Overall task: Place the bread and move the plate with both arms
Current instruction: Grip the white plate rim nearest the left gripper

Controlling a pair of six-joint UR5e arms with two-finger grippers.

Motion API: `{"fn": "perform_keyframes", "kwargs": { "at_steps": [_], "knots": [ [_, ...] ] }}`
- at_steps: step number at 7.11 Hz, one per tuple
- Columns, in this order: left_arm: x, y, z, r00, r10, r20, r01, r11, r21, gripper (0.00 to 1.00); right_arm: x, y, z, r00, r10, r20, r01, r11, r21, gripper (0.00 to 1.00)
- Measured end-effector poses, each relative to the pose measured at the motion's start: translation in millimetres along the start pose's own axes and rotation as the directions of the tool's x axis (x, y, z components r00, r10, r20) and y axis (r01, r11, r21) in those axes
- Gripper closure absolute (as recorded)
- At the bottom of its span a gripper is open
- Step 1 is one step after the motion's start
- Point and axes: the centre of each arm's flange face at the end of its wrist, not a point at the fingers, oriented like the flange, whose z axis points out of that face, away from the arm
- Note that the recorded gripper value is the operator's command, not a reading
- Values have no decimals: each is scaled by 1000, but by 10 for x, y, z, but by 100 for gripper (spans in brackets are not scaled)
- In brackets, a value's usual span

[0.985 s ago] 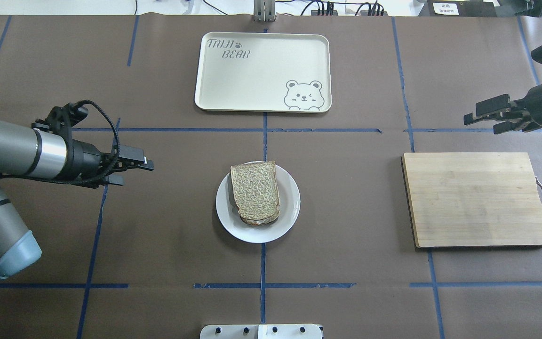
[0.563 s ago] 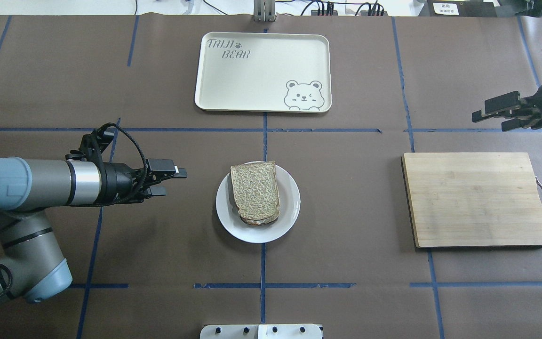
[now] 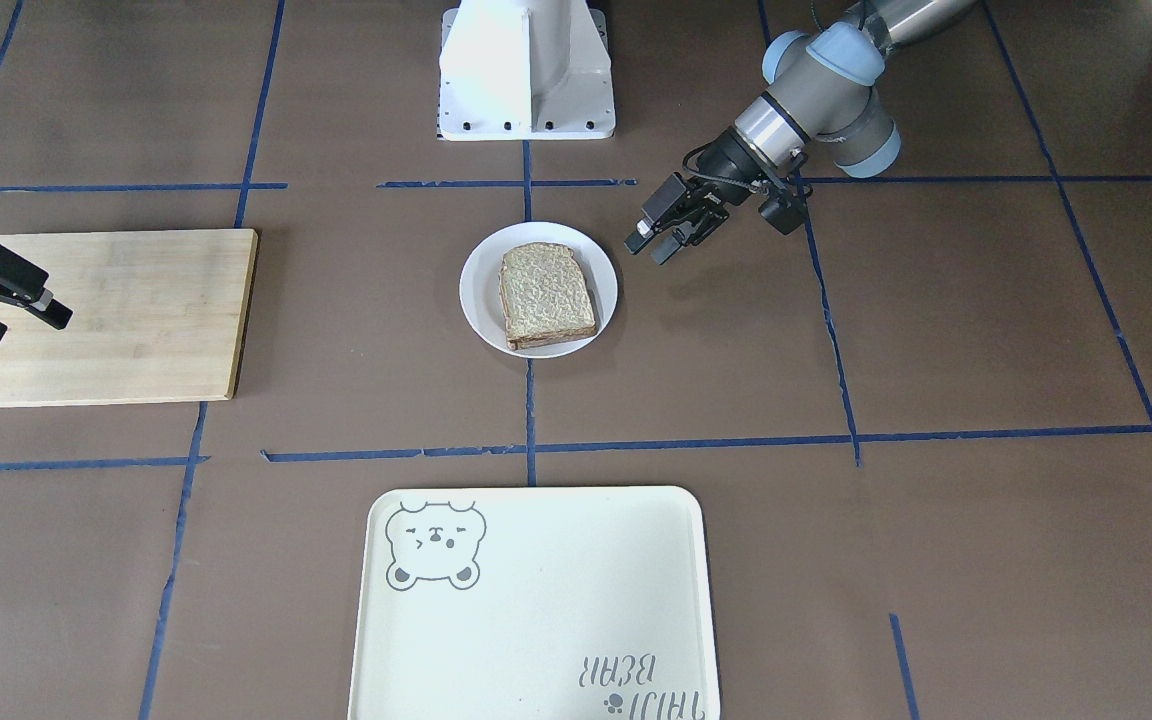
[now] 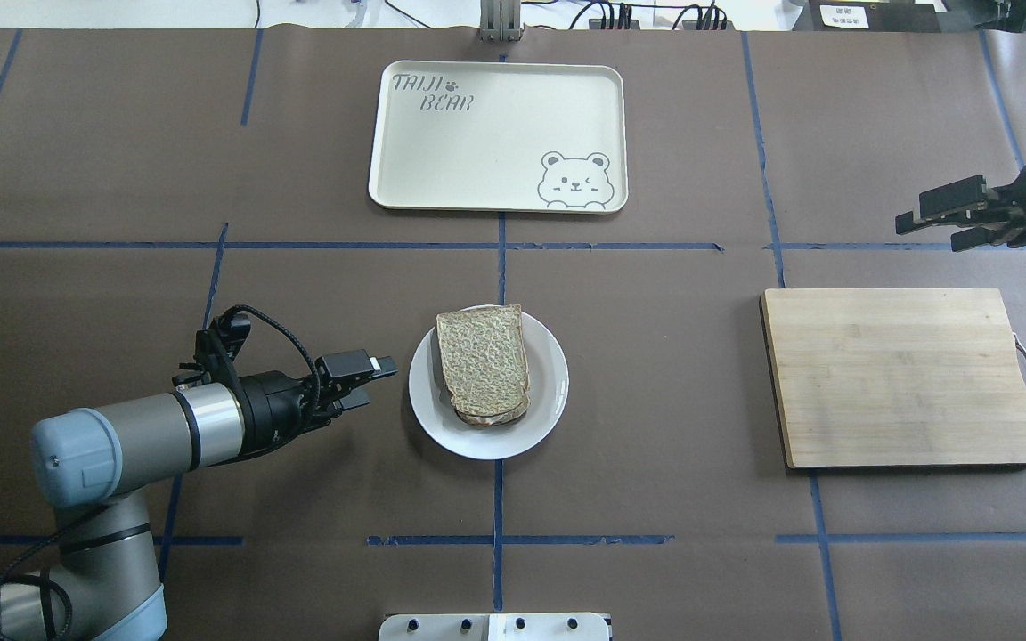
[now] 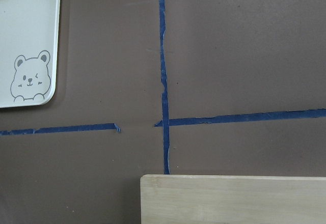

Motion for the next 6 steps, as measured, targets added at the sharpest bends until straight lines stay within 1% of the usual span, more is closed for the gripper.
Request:
{"fn": "perform_keyframes", "kwargs": {
  "at_steps": [2,3,6],
  "knots": [
    [-135,97,249,1000,-10,-25,10,1000,2,33,27,13,-6,1000,3,0,-3,1000,-4,0],
    [-152,114,303,999,-11,-30,11,1000,1,38,31,15,-11,1000,4,1,-4,1000,-5,0],
    [-184,145,383,999,-15,-37,15,1000,-5,40,31,19,-10,1000,4,2,-4,1000,-6,0]
  ]
}}
